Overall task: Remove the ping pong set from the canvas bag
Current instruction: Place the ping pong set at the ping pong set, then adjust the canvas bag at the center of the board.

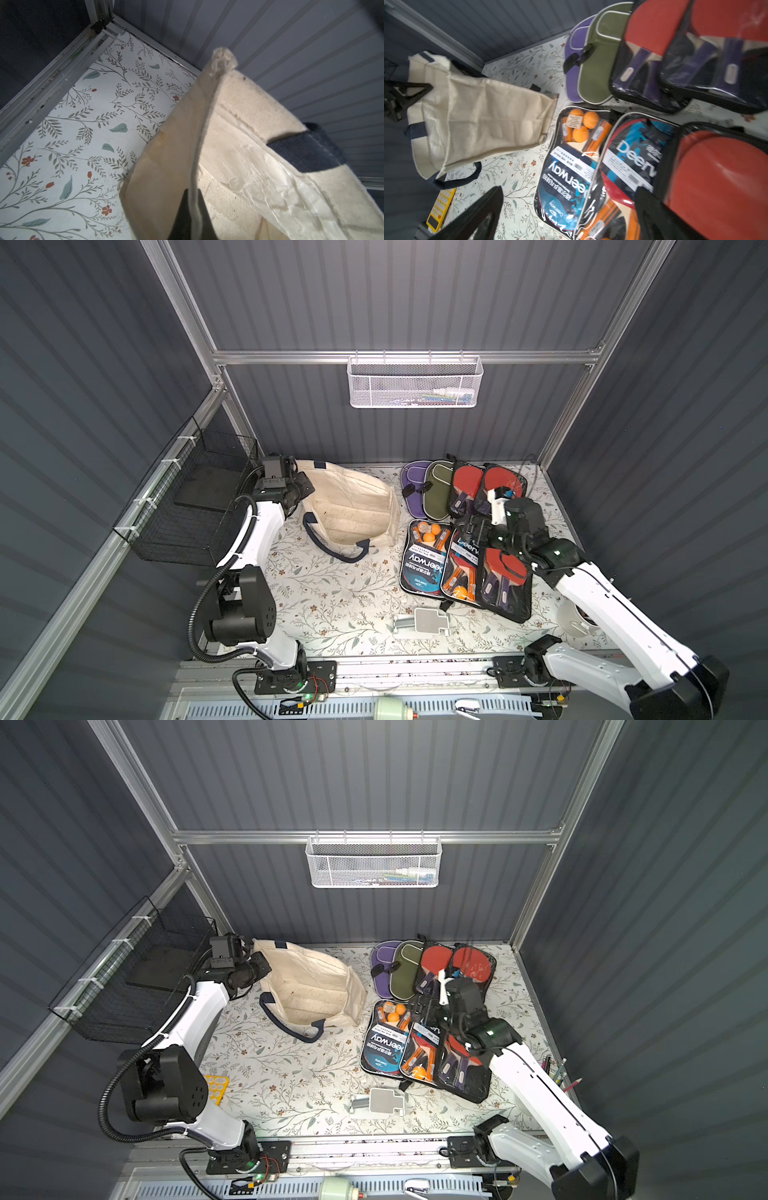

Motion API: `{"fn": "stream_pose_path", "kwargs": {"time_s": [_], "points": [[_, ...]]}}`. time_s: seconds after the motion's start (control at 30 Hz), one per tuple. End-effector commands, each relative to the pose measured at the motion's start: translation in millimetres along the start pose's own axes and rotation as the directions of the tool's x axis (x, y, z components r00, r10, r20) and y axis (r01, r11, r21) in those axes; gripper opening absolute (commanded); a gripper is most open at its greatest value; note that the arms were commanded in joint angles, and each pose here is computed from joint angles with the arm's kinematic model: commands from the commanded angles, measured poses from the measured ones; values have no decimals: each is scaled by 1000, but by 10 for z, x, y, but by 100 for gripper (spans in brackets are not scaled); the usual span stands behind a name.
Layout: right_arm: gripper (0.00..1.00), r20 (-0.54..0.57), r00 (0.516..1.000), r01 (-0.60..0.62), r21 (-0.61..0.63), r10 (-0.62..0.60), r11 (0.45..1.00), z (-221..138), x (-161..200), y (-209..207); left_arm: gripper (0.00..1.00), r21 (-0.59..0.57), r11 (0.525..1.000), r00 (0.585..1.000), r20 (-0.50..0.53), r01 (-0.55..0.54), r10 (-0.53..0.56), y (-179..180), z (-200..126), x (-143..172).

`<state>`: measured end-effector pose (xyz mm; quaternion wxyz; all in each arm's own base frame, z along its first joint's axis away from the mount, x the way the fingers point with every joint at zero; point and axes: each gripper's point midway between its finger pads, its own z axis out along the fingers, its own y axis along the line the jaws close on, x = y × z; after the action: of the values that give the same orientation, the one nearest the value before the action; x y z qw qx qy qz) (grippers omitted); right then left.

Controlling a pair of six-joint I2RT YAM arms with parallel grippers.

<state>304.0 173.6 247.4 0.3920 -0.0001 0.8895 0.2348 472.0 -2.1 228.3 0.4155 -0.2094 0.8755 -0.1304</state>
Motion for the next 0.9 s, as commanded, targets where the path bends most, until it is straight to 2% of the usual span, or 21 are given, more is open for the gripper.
{"fn": "stream_pose_path", "kwargs": {"time_s": [0.0, 0.27, 0.57, 0.7, 0.8, 0.87], "points": [[99, -41, 993, 109, 19, -108, 994, 125, -17, 278, 0, 42, 999, 999, 53, 3, -5, -140, -100, -273], [96, -156, 956, 240, -59, -247, 969, 518, 105, 1082, 0, 39, 999, 1000, 27, 3, -4, -137, -36, -247], [90, -233, 927, 277, -106, -295, 955, 849, 355, 1515, 0, 38, 999, 1000, 14, 5, -6, -128, 0, -214], [77, -239, 929, 272, -83, -284, 959, 1045, 370, 1504, 0, 40, 999, 1000, 11, 8, -8, -126, 0, -199], [58, -238, 932, 264, -64, -272, 962, 1187, 345, 1486, 0, 36, 999, 1000, 13, 7, -7, -114, -11, -191], [51, -238, 937, 250, -56, -256, 967, 1270, 316, 1451, 0, 30, 1000, 1000, 13, 6, -7, -103, -18, -186]]}}
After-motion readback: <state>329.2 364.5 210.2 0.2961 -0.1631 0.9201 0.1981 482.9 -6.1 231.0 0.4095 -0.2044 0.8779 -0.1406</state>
